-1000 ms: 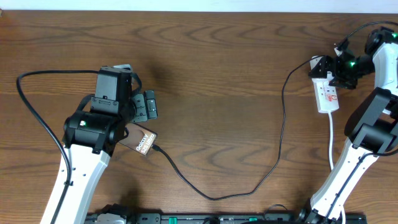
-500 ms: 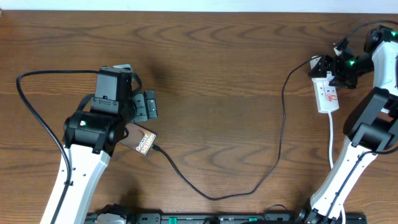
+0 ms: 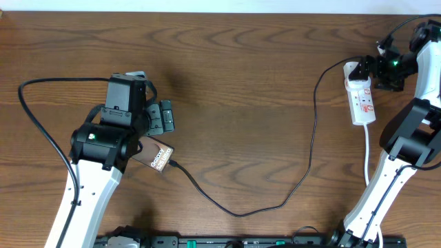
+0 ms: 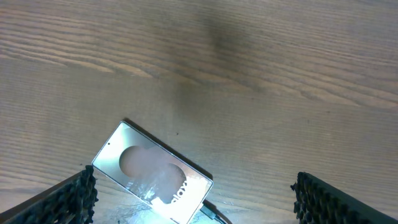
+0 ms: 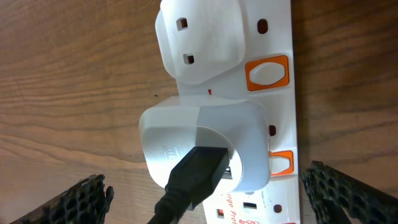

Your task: Plug charger to phone and switch on socket

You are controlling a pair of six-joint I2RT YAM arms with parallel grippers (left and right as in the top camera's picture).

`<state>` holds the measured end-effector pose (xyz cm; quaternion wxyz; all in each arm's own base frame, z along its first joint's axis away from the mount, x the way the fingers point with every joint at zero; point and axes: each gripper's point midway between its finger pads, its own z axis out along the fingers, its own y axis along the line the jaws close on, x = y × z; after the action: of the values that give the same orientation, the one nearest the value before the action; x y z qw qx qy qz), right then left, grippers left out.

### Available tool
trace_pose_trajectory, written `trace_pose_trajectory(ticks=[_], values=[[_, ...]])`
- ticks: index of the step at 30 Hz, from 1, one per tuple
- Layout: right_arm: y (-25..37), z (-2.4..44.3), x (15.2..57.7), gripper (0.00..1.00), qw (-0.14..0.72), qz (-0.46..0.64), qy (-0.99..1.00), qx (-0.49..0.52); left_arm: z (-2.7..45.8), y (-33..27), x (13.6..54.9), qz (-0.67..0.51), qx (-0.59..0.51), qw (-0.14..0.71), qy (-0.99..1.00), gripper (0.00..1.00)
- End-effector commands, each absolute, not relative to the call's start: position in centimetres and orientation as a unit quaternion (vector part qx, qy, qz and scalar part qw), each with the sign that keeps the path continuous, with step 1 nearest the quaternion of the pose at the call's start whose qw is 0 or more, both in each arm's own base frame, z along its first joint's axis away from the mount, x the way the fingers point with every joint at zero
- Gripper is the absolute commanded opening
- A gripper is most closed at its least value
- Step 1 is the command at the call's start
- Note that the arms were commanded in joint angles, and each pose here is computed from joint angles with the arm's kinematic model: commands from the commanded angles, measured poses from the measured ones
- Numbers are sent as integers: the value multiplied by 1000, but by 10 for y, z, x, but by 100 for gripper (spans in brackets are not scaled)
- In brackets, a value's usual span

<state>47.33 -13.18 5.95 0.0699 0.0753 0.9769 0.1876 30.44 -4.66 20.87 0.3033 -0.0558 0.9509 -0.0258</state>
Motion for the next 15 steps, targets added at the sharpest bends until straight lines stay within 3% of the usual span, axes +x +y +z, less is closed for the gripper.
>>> trace_pose_trajectory(ticks=[1,15], values=[[-131,59,475,99,71,192,976,79,214,-46,307,-21,-52,311,949,98],[-97,33,467,99,38,239,968,72,214,-46,307,-21,-52,311,949,98]])
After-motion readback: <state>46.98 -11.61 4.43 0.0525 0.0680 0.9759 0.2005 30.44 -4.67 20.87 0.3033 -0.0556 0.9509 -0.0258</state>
